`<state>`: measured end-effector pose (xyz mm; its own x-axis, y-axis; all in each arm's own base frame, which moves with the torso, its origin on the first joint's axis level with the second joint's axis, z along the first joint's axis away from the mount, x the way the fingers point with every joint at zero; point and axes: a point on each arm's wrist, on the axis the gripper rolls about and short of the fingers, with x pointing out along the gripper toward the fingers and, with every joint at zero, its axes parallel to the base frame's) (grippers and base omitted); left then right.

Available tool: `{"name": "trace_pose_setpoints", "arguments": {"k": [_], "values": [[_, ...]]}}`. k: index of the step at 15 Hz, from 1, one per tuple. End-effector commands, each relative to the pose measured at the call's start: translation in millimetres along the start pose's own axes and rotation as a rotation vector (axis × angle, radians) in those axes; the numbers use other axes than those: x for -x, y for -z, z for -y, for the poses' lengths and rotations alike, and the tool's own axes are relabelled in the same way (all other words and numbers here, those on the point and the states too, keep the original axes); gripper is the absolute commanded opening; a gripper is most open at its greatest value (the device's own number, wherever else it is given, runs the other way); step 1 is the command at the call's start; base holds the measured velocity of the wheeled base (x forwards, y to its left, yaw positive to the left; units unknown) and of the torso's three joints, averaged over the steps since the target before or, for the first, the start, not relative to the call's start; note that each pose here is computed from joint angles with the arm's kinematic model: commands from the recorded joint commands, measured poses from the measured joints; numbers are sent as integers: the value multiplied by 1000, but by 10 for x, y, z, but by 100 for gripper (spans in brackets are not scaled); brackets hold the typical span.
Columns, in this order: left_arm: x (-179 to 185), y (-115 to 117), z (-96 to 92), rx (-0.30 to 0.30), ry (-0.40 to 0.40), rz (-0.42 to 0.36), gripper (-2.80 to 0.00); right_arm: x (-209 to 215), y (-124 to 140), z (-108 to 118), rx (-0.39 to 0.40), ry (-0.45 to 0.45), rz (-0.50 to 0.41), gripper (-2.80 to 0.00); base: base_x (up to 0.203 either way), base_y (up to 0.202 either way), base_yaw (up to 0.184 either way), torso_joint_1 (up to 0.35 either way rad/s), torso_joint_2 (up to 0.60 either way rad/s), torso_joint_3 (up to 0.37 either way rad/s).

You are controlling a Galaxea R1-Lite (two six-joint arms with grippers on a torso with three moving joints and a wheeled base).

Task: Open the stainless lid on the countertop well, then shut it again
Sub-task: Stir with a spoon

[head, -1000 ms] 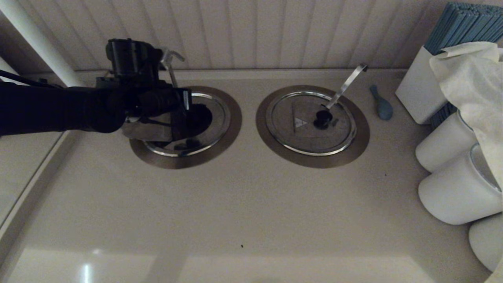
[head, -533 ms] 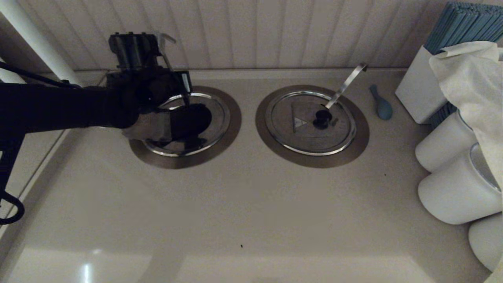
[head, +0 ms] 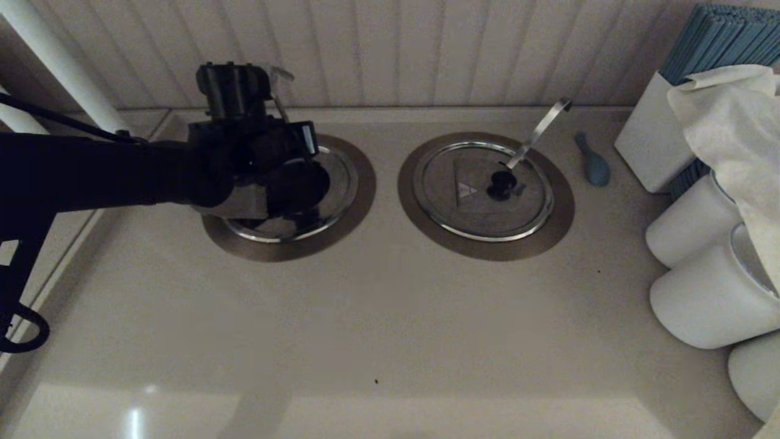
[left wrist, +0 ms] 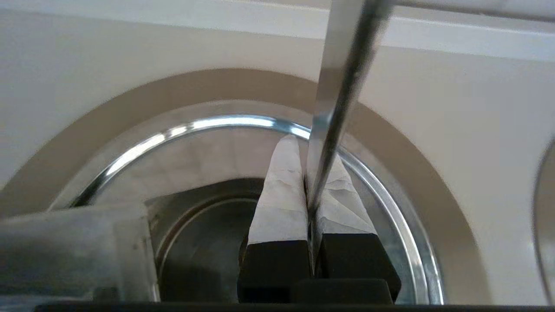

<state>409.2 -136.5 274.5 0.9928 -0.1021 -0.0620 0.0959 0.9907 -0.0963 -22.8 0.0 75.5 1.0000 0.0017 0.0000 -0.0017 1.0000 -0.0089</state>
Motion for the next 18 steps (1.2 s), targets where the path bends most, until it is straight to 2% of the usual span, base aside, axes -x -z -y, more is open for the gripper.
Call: {"name": "trace_pose_setpoints", "arguments": {"k": [1, 4, 6, 8, 10, 13, 18], "values": [[65, -16, -16, -9, 3, -34, -280, 0, 1, 0, 0, 0, -1, 0, 0, 0, 0, 0, 0, 0], [282, -87, -56, -6, 110, -151, -280, 0, 0, 0, 0, 0, 0, 0, 0, 0, 0, 0, 0, 0], [236, -36, -136, -25, 81, -167, -280, 0, 0, 0, 0, -1, 0, 0, 0, 0, 0, 0, 0, 0], [193, -10, -298, -110, 22, -170, -280, 0, 0, 0, 0, 0, 0, 0, 0, 0, 0, 0, 0, 0], [122, 3, -332, -125, -44, -134, -280, 0, 0, 0, 0, -1, 0, 0, 0, 0, 0, 0, 0, 0], [-9, -3, -331, -149, -129, -32, -280, 0, 1, 0, 0, -1, -1, 0, 0, 0, 0, 0, 0, 0], [-48, 32, -239, -144, -110, -28, -280, 0, 0, 0, 0, -1, 0, 0, 0, 0, 0, 0, 0, 0]]}}
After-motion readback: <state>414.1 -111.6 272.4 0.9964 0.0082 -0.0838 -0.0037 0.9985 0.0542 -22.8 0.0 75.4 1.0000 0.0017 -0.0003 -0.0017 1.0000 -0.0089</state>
